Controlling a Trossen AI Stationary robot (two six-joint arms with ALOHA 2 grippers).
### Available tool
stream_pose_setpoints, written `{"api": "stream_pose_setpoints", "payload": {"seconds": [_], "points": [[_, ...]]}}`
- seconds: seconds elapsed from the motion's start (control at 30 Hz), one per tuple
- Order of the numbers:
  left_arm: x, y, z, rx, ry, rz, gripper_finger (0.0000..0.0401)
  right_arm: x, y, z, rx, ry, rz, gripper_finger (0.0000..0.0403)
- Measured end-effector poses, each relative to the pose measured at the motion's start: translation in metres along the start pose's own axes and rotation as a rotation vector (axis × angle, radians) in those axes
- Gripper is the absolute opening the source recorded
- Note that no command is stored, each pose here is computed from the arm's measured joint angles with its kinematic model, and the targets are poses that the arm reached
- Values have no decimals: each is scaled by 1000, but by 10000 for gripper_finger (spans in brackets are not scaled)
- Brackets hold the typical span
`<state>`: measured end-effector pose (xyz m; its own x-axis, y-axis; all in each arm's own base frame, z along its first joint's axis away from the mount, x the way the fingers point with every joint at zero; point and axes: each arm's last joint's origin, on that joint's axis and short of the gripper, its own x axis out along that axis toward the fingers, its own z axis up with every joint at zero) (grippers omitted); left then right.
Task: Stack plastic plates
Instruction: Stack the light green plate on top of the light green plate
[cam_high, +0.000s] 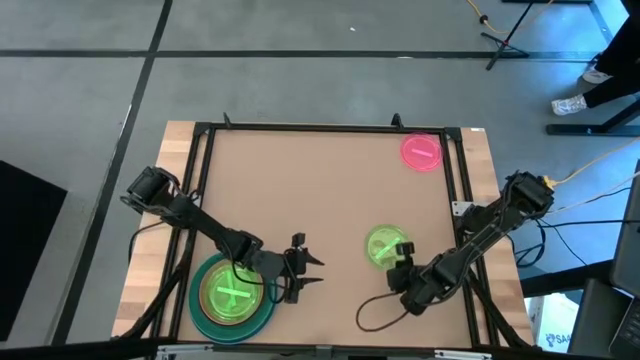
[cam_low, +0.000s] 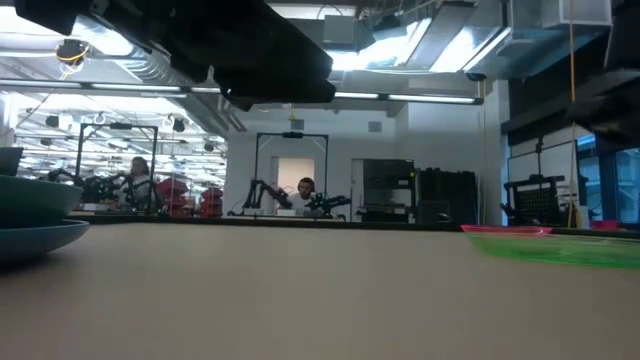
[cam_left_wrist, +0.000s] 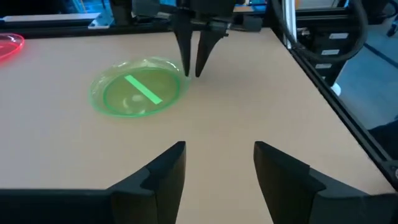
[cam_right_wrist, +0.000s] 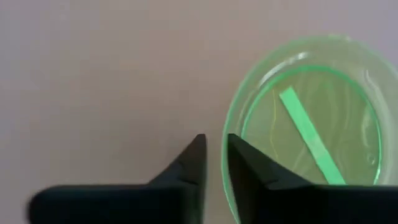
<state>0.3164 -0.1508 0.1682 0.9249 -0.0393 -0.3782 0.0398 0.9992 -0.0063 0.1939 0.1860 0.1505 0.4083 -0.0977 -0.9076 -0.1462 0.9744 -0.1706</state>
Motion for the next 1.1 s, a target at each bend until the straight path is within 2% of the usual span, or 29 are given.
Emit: {"api": "stream_pose_setpoints", "payload": {"seconds": [0.17, 0.3, 0.43, 0.67, 0.8, 0.9, 1.1], "points": [[1, 0, 0, -1, -2, 3, 183, 7, -4, -11, 6, 28, -19, 132], [1, 0, 1, -6, -13, 1, 183, 11, -7, -17, 0, 26, -54, 151], [1, 0, 2, -11, -23, -1, 183, 14, -9, -20, 3, 27, -65, 120], [3, 5, 8, -29, -76, 11, 183, 16, -14, -20, -26, 52, -74, 10], [4, 10, 11, -46, -105, 19, 183, 16, -15, -19, -34, 49, -88, 13], [5, 12, 12, -15, -106, 36, 185, 12, -13, -13, -70, 43, -78, 3], [11, 21, 17, 47, -110, 38, 220, -6, -4, 15, -116, -29, -36, 1]]}}
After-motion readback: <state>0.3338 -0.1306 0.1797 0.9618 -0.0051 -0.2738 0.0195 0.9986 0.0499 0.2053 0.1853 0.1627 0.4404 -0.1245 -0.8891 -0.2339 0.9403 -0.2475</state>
